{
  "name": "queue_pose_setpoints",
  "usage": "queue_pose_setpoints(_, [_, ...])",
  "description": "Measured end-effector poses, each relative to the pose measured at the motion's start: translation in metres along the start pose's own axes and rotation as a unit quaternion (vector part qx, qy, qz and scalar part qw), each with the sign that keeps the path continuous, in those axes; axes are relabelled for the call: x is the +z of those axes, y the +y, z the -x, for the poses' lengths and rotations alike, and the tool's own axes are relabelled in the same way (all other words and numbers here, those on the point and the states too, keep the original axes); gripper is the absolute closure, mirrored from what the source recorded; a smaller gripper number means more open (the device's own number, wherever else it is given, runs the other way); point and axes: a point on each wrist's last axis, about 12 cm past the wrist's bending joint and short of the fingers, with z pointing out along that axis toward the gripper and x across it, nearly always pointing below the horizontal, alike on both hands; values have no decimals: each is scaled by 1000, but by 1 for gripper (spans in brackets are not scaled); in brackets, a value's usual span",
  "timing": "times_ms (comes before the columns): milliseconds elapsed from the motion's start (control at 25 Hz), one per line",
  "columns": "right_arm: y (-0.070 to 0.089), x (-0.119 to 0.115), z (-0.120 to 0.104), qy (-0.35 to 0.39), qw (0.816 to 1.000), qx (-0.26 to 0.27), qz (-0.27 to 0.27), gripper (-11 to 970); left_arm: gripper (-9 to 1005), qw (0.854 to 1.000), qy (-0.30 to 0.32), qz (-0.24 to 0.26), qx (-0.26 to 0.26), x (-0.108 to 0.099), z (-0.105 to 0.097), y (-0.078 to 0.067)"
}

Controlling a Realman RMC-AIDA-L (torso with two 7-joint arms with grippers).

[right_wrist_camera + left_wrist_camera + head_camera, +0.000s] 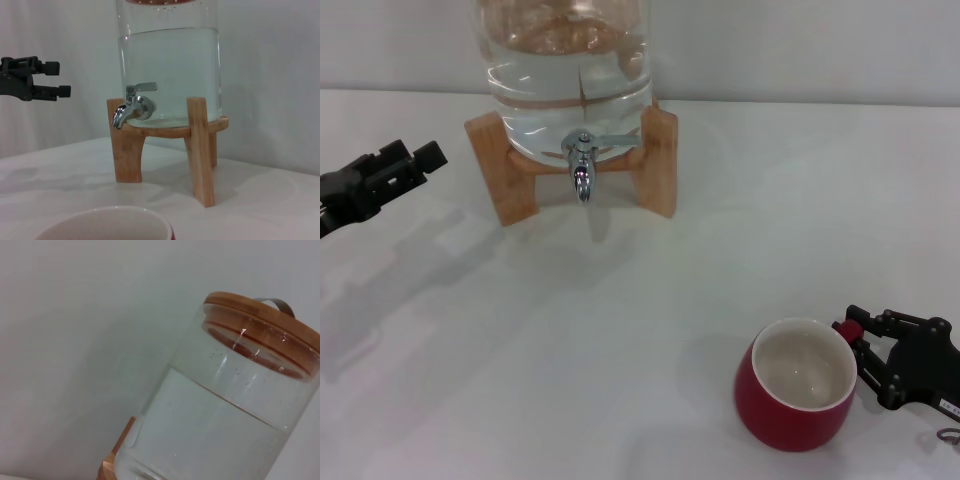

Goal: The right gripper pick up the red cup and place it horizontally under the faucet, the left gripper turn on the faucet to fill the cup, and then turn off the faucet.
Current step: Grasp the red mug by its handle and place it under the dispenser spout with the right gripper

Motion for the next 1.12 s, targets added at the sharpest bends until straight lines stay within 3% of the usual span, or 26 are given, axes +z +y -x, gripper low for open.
queue_pose_setpoints(1120, [0, -2, -1, -1, 1000, 5, -2, 754, 102, 1000, 2, -1, -4, -1, 1, 0])
